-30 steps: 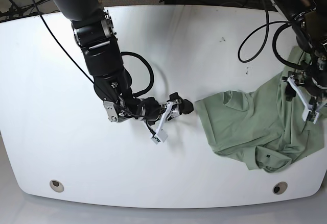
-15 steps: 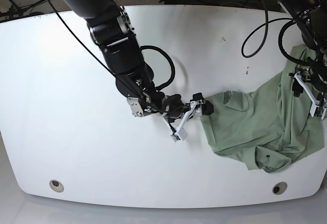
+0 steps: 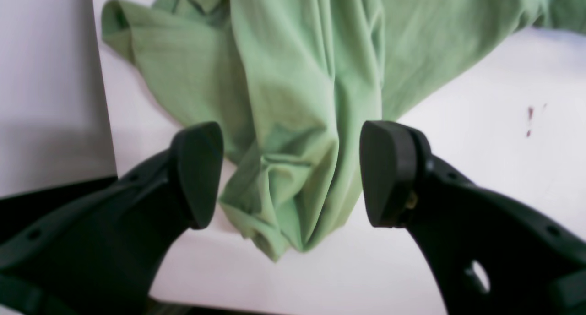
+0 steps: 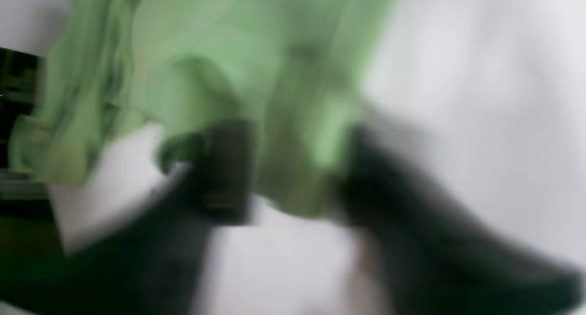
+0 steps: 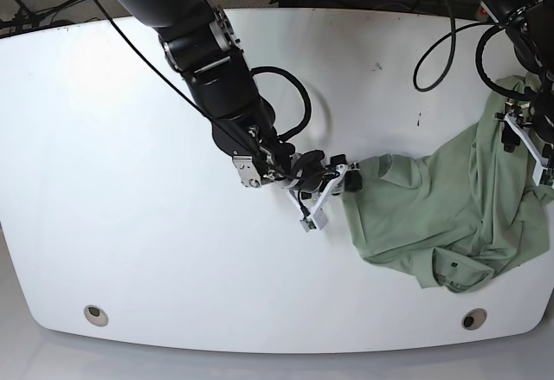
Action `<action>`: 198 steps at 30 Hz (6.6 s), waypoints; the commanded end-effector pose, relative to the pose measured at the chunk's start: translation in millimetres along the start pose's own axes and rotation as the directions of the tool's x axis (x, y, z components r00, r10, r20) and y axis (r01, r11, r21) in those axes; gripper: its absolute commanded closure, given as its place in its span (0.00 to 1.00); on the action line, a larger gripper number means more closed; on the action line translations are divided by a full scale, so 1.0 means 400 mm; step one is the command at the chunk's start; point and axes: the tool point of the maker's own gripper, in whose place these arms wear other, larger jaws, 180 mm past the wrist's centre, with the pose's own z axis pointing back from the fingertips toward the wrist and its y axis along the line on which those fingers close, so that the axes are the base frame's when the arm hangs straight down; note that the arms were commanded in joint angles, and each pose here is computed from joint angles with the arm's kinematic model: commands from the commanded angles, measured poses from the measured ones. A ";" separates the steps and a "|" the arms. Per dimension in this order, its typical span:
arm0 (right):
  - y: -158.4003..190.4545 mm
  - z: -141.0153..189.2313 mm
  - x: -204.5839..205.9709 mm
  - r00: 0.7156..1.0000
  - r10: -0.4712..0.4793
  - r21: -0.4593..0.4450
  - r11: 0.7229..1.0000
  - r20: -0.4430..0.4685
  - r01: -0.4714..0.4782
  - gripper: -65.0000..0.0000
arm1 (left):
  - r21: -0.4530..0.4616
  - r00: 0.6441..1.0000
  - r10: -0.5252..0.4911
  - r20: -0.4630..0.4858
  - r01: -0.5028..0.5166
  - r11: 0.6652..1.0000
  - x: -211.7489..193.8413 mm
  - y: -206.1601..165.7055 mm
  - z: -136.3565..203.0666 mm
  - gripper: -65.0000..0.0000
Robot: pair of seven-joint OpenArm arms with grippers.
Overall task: Fold the T-shirt properly
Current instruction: 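Grasp the shirt edge with the right gripper and spread it out, then move both grippers to opposite shirt edges and grasp them, then lift the shirt with both grippers and stretch it between them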
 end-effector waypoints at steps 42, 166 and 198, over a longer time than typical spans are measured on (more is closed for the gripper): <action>-0.492 0.759 -0.134 0.965 -0.090 -0.411 0.892 0.246 0.188 1.00 | -0.209 0.975 -0.213 0.065 0.222 0.952 0.084 -0.247 -0.046 0.34; -0.521 0.499 0.103 0.962 0.270 -0.321 0.907 -0.052 -0.272 1.00 | -0.540 0.966 0.218 -0.136 -0.257 0.801 0.144 -0.551 -0.339 1.00; -0.494 0.576 0.217 0.919 0.391 -0.383 0.842 -0.051 -0.380 1.00 | -0.466 0.958 0.283 -0.041 -0.269 0.843 0.219 -0.420 -0.316 1.00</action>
